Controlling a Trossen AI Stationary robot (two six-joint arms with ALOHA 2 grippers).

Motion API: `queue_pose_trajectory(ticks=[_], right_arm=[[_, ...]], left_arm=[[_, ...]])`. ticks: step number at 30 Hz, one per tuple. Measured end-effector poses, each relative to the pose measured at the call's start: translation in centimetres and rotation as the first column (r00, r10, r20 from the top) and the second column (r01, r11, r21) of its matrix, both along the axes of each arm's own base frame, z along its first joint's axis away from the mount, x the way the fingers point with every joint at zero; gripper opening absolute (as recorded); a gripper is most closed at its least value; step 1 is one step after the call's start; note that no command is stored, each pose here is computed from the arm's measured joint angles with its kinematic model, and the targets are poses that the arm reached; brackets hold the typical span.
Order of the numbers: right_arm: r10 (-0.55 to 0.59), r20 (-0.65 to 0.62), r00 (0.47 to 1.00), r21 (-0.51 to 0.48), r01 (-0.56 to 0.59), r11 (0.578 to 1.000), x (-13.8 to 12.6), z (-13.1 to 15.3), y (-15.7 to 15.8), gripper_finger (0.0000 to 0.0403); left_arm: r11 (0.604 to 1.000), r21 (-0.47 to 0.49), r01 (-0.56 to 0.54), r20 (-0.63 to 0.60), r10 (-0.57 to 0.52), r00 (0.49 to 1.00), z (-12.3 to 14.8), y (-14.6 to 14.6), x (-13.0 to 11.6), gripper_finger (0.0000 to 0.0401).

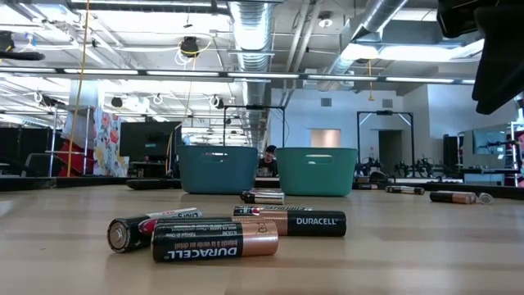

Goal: Sort batteries
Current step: Put the silver battery into the green bin

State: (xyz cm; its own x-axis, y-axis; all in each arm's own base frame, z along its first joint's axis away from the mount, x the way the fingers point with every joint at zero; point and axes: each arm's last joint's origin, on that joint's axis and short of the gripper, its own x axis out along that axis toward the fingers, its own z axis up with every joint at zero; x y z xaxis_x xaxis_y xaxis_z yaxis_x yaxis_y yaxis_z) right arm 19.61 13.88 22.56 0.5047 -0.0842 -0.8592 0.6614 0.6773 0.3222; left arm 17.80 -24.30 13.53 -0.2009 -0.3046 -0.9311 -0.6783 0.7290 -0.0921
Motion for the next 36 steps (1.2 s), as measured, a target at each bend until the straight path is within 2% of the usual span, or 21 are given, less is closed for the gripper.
queue_pose_trajectory(ticks=[3, 8, 14, 19, 21, 24, 28, 33, 36], right_arm=[[0.000, 0.000, 1.000, 0.000, 0.000, 1.000, 0.0, 0.0, 0.0, 0.0128], [0.000, 0.000, 1.000, 0.000, 0.000, 1.000, 0.0, 0.0, 0.0, 0.0128], [0.000, 0.000, 1.000, 0.000, 0.000, 1.000, 0.0, 0.0, 0.0, 0.0128], [0.000, 0.000, 1.000, 0.000, 0.000, 1.000, 0.0, 0.0, 0.0, 0.0128], [-0.001, 0.000, 1.000, -0.001, 0.001, 1.000, 0.0, 0.0, 0.0, 0.0128], [-0.001, 0.000, 1.000, -0.001, 0.001, 1.000, 0.0, 0.0, 0.0, 0.0128], [-0.002, 0.000, 1.000, 0.000, 0.002, 1.000, 0.0, 0.0, 0.0, 0.0128], [-0.015, 0.000, 1.000, 0.000, 0.015, 1.000, 0.2, 0.0, -0.2, 0.0128], [-0.074, -0.006, 0.997, 0.015, 0.074, 0.997, 0.4, 0.0, -0.7, 0.0128]], left_arm=[[1.000, 0.007, 0.003, -0.006, -0.003, 1.000, -0.2, 0.1, -0.3, 0.0104], [0.999, 0.038, 0.005, -0.036, -0.004, 0.999, -0.3, 0.4, -0.6, 0.0035], [0.998, 0.064, 0.004, -0.056, 0.000, 0.998, 0.0, 0.8, -0.8, 0.0035], [0.993, 0.106, -0.050, -0.051, 0.056, 0.997, 1.8, 2.6, -0.8, 0.0035], [0.990, 0.105, -0.089, 0.007, 0.088, 0.996, 3.4, 3.4, -0.6, 0.0035], [0.976, 0.163, -0.147, 0.113, 0.130, 0.985, 5.5, 5.6, -0.4, 0.0035], [0.949, 0.190, -0.250, 0.316, 0.182, 0.931, 8.5, 9.2, 0.8, 0.0035], [0.941, 0.213, -0.262, 0.478, 0.134, 0.868, 10.4, 14.6, 3.3, 0.0035], [0.944, 0.226, -0.240, 0.562, 0.074, 0.824, 10.8, 17.9, 5.4, 0.0035]])
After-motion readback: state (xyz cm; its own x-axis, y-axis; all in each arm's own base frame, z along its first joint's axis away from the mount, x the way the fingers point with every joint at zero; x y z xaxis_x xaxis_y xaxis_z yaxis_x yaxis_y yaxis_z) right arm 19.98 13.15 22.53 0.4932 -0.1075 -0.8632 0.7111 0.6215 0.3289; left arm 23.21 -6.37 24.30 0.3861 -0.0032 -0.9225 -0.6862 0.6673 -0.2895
